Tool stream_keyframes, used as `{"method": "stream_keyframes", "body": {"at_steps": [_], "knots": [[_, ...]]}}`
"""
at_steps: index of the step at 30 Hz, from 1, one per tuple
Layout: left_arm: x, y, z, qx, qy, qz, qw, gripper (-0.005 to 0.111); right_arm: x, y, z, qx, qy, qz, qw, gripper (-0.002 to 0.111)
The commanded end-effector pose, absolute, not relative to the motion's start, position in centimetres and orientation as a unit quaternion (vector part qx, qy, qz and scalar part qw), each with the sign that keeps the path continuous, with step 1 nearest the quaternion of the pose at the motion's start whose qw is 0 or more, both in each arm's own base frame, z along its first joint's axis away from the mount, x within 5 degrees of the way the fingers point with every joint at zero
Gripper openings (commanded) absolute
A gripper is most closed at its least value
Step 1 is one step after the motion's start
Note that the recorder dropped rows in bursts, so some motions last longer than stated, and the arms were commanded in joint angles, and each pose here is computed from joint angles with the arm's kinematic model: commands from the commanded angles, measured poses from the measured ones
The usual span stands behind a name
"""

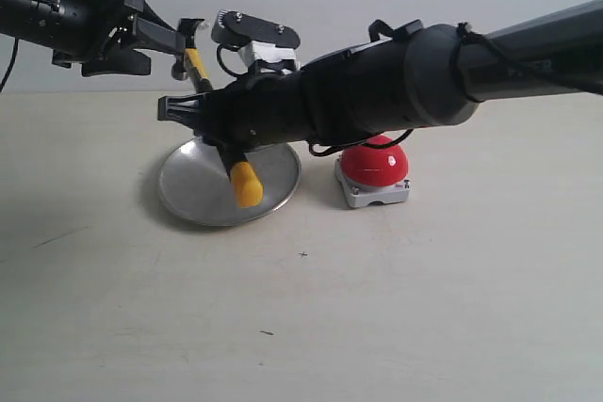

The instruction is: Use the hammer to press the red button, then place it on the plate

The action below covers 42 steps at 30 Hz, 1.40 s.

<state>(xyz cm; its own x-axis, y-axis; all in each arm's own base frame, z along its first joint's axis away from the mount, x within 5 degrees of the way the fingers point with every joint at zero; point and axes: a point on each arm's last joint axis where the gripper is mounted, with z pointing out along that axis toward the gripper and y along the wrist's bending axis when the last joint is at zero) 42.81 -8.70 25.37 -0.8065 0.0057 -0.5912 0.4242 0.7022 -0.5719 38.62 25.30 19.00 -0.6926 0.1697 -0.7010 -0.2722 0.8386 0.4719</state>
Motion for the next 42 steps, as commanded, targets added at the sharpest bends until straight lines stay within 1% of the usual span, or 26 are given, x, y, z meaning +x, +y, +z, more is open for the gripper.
{"method": "stream_keyframes", "body": {"at_steps": [1,4,5,7,8,9,10,11,14,16,19,20,23,26,29,32,34,38,42], "knots": [[42.3,-9.3,26.6,0.143,0.853,-0.408,0.291,0.07,38.7,22.8,20.9,-0.013,0.871,0.251,0.422,0.0],[41.9,-9.5,27.2,0.164,0.843,-0.424,0.289,0.068,38.7,20.9,21.4,0.004,0.873,0.225,0.434,0.0],[41.7,-9.5,27.3,0.17,0.841,-0.423,0.291,0.065,38.5,20.2,21.7,0.006,0.872,0.219,0.438,0.0],[41.5,-9.6,27.3,0.177,0.837,-0.425,0.297,0.054,37.9,19.1,22.6,0.002,0.87,0.209,0.447,0.0],[41.3,-9.7,27.1,0.178,0.832,-0.432,0.299,0.043,37.5,18.6,23.3,-0.006,0.867,0.203,0.455,0.0],[41.1,-9.8,26.8,0.181,0.823,-0.446,0.3,0.028,36.9,18.1,24.1,-0.015,0.864,0.189,0.466,0.0],[40.9,-9.9,26.6,0.183,0.816,-0.458,0.302,0.01,36.3,17.6,24.6,-0.023,0.862,0.176,0.475,0.0],[40.6,-10.1,26.2,0.182,0.804,-0.475,0.307,0.001,35.6,17.0,25.4,-0.036,0.859,0.16,0.485,0.0],[39.5,-10.0,25.4,0.192,0.783,-0.488,0.333,0.0,33.1,15.5,26.7,-0.057,0.854,0.136,0.499,0.0],[38.6,-9.7,25.0,0.193,0.785,-0.471,0.353,0.0,31.5,14.5,27.3,-0.061,0.852,0.122,0.506,0.0],[36.5,-8.8,24.4,0.18,0.805,-0.403,0.396,0.0,29.5,13.0,27.3,-0.067,0.854,0.089,0.509,0.0],[35.6,-8.3,24.4,0.169,0.813,-0.369,0.416,0.0,28.9,12.6,27.3,-0.08,0.853,0.079,0.51,0.0],[32.1,-6.7,25.0,0.14,0.823,-0.278,0.475,0.0,27.4,11.9,27.1,-0.086,0.854,0.075,0.508,0.0],[28.1,-5.4,26.0,0.142,0.825,-0.198,0.51,0.0,26.5,11.6,26.9,-0.091,0.855,0.082,0.505,0.0],[24.6,-5.0,27.6,0.139,0.809,-0.188,0.54,0.0,26.0,11.8,26.2,-0.102,0.858,0.093,0.495,0.0],[20.6,-4.7,29.4,0.144,0.778,-0.181,0.584,0.0,25.5,11.8,25.2,-0.109,0.865,0.099,0.479,0.0],[17.9,-4.3,30.0,0.134,0.761,-0.164,0.613,0.0,25.2,11.6,24.6,-0.11,0.87,0.095,0.472,0.0],[12.8,-3.2,30.5,0.105,0.72,-0.132,0.674,0.0,25.0,11.2,24.0,-0.106,0.876,0.078,0.465,0.0],[8.5,-2.6,29.9,0.076,0.671,-0.134,0.725,0.0,25.0,11.2,23.9,-0.11,0.876,0.078,0.464,0.0]]}}
